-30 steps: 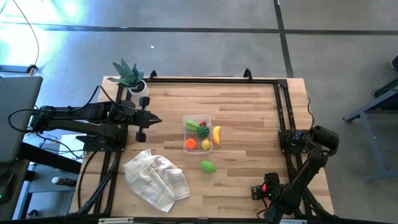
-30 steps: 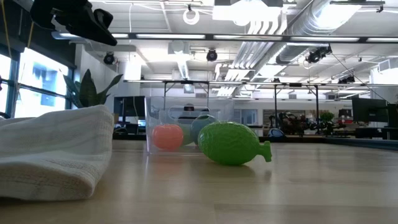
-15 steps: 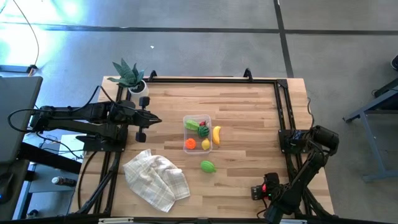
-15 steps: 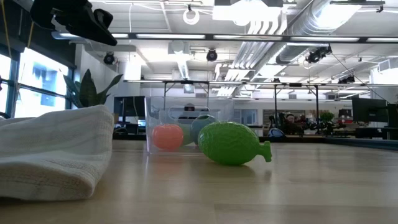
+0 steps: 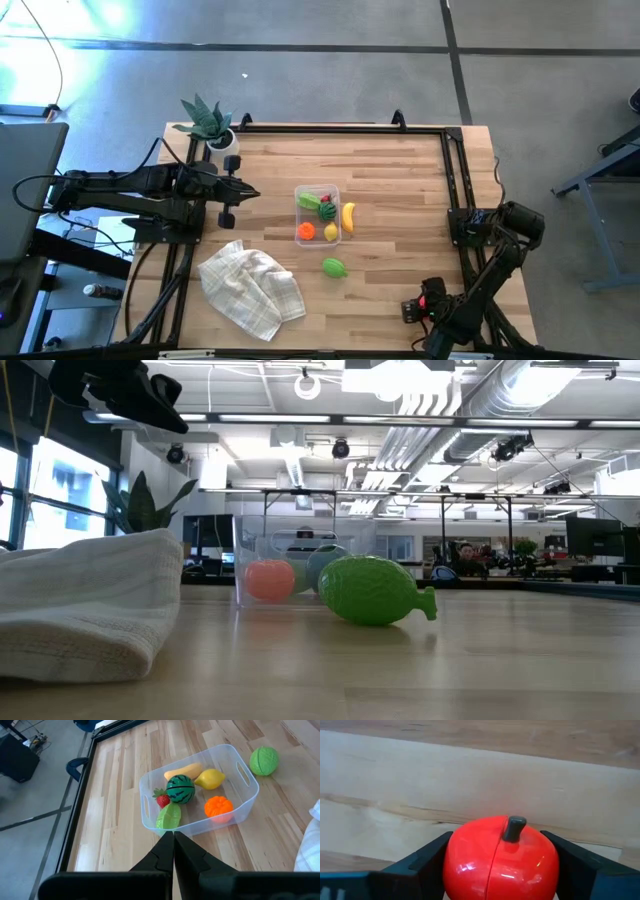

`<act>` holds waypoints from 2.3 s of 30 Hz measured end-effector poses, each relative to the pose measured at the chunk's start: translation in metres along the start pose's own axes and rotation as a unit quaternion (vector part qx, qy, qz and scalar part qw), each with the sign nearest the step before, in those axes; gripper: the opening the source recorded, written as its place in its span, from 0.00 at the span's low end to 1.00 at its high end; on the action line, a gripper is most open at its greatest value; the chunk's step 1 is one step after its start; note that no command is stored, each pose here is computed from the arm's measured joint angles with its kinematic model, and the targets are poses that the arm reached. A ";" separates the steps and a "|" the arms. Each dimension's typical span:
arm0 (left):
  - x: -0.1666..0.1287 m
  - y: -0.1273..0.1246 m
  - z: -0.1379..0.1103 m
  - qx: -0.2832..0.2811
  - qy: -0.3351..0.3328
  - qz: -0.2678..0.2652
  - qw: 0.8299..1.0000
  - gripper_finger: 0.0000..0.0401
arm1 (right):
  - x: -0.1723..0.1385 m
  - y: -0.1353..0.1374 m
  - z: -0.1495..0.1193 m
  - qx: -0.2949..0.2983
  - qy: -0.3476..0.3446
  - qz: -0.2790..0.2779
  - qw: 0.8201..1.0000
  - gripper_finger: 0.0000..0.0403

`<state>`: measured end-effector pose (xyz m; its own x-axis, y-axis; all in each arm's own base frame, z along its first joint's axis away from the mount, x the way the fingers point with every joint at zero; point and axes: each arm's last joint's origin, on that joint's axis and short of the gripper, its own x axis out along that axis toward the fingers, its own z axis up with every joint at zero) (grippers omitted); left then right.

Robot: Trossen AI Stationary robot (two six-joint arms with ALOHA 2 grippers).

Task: Pick and placing Produce into tupperware
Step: Put the red apple into the transparent bin

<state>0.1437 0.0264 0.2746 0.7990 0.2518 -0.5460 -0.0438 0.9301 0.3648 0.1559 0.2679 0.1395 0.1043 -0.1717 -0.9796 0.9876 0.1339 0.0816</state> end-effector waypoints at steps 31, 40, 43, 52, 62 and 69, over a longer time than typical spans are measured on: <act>0.000 0.000 0.000 0.000 0.000 0.000 1.000 0.01 | -0.002 0.008 -0.002 -0.073 -0.021 0.079 0.994 0.66; 0.000 0.000 0.000 0.000 0.000 0.000 1.000 0.01 | -0.019 0.017 0.014 -0.103 -0.036 0.113 0.988 0.66; 0.000 0.000 0.000 0.000 0.000 0.000 1.000 0.01 | -0.026 0.026 0.024 -0.125 -0.043 0.137 0.982 0.66; 0.000 0.000 0.000 0.000 0.000 0.000 1.000 0.01 | -0.067 0.069 0.083 -0.213 -0.089 0.250 0.940 0.65; 0.000 0.000 0.000 0.000 0.000 0.000 1.000 0.01 | -0.114 0.120 0.186 -0.275 -0.180 0.393 0.859 0.65; 0.000 0.000 0.000 0.000 0.000 0.000 1.000 0.01 | -0.102 0.138 0.260 -0.281 -0.162 0.410 0.852 0.65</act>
<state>0.1437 0.0263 0.2746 0.7990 0.2517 -0.5460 -0.0437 0.9301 0.3648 0.3122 0.0504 0.2985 0.8493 -0.0441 -0.5260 0.3643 0.7701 0.5237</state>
